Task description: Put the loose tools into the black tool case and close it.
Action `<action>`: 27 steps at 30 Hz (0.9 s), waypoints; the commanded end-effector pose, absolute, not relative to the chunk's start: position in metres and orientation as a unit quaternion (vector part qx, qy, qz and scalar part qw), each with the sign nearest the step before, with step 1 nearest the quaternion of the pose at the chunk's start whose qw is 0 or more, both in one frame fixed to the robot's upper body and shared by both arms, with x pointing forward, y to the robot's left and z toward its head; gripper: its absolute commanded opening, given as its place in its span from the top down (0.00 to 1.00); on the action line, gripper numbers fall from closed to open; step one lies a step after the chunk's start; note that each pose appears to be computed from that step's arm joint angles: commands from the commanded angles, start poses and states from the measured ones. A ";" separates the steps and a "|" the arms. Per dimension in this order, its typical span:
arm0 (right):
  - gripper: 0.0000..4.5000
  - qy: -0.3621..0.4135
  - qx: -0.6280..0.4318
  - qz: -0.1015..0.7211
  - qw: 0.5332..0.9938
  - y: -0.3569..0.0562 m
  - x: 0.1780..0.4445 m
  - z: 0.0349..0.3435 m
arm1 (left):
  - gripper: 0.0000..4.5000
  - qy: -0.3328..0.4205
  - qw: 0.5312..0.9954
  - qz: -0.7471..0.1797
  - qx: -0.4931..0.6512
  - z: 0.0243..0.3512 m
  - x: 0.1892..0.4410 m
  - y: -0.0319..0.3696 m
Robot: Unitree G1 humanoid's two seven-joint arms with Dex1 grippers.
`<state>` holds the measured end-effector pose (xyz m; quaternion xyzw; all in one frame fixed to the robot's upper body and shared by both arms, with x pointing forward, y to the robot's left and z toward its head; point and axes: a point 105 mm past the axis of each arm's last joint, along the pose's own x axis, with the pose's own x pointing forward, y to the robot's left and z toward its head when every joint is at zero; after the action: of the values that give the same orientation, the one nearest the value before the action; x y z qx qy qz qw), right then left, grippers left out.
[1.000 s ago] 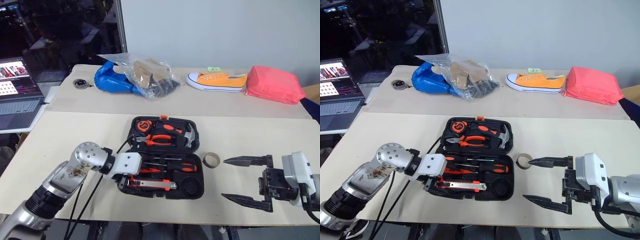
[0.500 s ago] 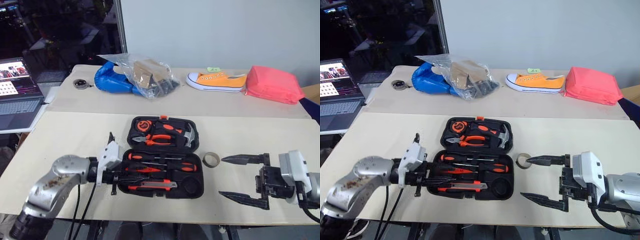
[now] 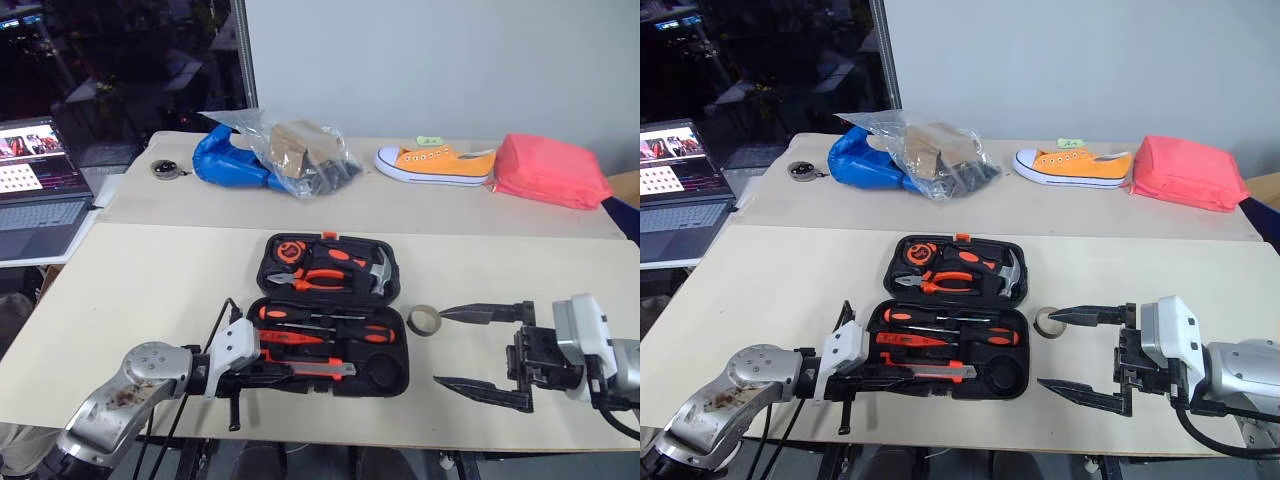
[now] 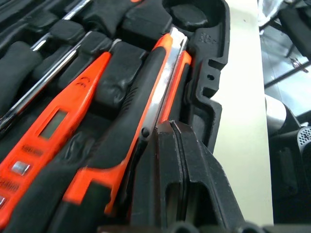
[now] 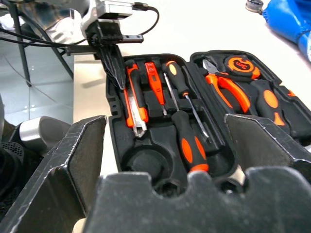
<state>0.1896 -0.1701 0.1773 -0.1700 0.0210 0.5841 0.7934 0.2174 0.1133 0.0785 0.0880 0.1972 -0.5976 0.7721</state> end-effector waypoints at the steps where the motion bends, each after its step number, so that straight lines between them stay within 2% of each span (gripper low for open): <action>1: 0.00 0.010 -0.172 0.595 0.785 -0.162 0.187 0.183 | 0.99 0.134 0.779 -0.612 -0.001 0.114 0.218 0.101; 3: 0.00 0.009 -0.169 0.597 0.784 -0.161 0.187 0.182 | 0.99 0.109 0.787 -0.607 -0.021 0.128 0.218 0.103; 6: 0.00 0.006 -0.166 0.597 0.785 -0.160 0.187 0.183 | 0.99 0.111 0.806 -0.580 -0.031 0.132 0.225 0.111; 11: 0.00 0.003 -0.164 0.594 0.787 -0.159 0.189 0.180 | 0.99 0.169 0.822 -0.544 0.029 0.099 0.229 0.120; 17: 0.00 0.003 -0.164 0.595 0.787 -0.159 0.190 0.180 | 0.99 0.241 0.801 -0.543 0.080 0.062 0.218 0.125; 21: 0.00 0.003 -0.164 0.595 0.786 -0.158 0.189 0.180 | 0.99 0.244 0.798 -0.544 0.089 0.059 0.218 0.119; 27: 0.00 0.006 -0.158 0.599 0.785 -0.154 0.190 0.179 | 0.99 0.253 0.804 -0.537 0.039 0.065 0.229 0.104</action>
<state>0.1906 -0.1586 0.1725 -0.1529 0.0192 0.5957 0.7883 0.2354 0.1097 0.0773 0.0533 0.2246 -0.5313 0.8151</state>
